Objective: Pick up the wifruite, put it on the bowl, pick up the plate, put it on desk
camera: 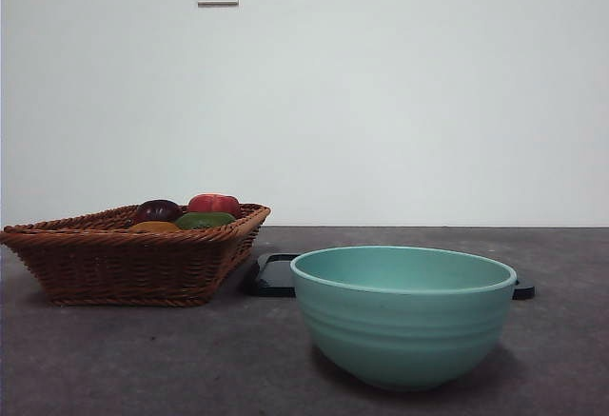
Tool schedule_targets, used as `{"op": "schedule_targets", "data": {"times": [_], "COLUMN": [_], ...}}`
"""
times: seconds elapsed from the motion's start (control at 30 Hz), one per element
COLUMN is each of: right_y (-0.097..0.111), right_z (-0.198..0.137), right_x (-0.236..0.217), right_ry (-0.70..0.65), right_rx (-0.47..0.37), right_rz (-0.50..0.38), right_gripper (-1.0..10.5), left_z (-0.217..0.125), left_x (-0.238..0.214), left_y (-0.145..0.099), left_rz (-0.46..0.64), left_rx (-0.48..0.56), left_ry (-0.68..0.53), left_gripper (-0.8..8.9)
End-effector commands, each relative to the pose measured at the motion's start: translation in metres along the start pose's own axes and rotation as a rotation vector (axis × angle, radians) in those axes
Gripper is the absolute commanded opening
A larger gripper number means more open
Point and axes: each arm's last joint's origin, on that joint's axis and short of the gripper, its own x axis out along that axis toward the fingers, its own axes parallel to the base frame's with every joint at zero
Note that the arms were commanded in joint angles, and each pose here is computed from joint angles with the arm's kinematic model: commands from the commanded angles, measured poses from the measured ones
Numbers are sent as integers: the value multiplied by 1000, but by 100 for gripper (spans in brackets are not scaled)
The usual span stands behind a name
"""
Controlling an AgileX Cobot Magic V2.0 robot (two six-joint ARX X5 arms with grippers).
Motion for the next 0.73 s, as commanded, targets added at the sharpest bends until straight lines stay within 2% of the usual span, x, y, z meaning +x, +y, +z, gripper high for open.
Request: {"op": "schedule_targets", "data": {"times": [0.03, 0.57, 0.73], "right_y": [2, 2, 0], "right_z": [3, 3, 2], "right_x": [-3, -3, 0], "right_ry": [-20, -19, -25], "right_rx": [-5, -6, 5], "right_rz": [11, 16, -13], "right_gripper": [12, 12, 12], "left_z": [-7, -7, -7], "left_x": [2, 2, 2], "left_y": [1, 1, 1], "left_rz": [2, 2, 2], "left_rx": [19, 19, 19], "left_ry": [25, 26, 26], "left_gripper": [20, 20, 19]}}
